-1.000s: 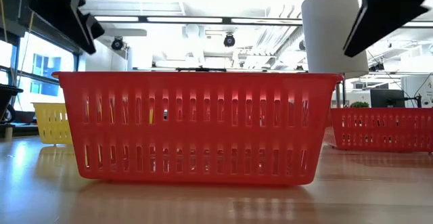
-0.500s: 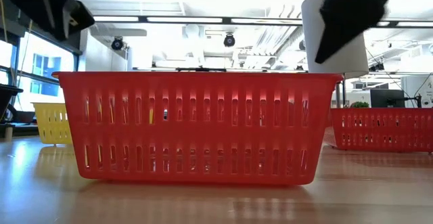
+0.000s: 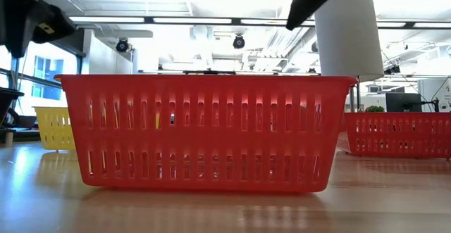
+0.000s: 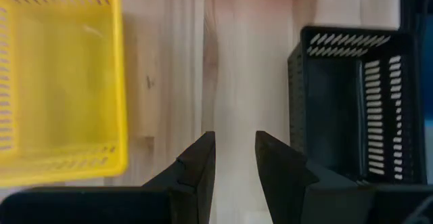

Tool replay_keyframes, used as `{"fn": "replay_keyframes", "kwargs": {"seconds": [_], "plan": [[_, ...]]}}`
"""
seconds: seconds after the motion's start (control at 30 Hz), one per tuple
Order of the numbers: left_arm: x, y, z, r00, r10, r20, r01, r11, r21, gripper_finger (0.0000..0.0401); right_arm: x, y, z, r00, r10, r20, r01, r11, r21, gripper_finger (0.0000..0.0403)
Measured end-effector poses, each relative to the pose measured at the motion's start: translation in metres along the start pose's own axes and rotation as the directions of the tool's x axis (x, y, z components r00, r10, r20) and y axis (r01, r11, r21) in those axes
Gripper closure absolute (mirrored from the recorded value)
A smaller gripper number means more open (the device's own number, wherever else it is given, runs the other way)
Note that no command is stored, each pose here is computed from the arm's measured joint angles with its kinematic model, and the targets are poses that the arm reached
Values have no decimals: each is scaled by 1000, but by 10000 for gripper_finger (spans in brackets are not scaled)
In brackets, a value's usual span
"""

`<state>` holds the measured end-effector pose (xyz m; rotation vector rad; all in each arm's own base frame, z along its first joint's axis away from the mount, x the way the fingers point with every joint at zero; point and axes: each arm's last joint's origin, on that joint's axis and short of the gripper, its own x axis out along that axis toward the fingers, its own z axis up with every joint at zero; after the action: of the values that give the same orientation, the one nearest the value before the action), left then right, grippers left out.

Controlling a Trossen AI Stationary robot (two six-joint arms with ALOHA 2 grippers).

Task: Stack baskets by color
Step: Stack the left black bin on top of the right stacked black bins

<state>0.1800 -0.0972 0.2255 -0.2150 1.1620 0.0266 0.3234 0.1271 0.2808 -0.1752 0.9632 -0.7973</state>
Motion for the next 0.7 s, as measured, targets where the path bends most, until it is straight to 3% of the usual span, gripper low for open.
{"fn": "replay_keyframes", "kwargs": {"seconds": [0.33, 0.7], "plan": [[15, -16, -10, 996, -6, -89, 4, 1000, -24, 309, 23, -20, 22, 998, -34, -51, 34, 999, -6, 292], [13, -33, -20, 995, -62, -80, 60, 998, -33, 309, 44, -35, 31, 992, -38, -121, 40, 999, 17, 292]]}}
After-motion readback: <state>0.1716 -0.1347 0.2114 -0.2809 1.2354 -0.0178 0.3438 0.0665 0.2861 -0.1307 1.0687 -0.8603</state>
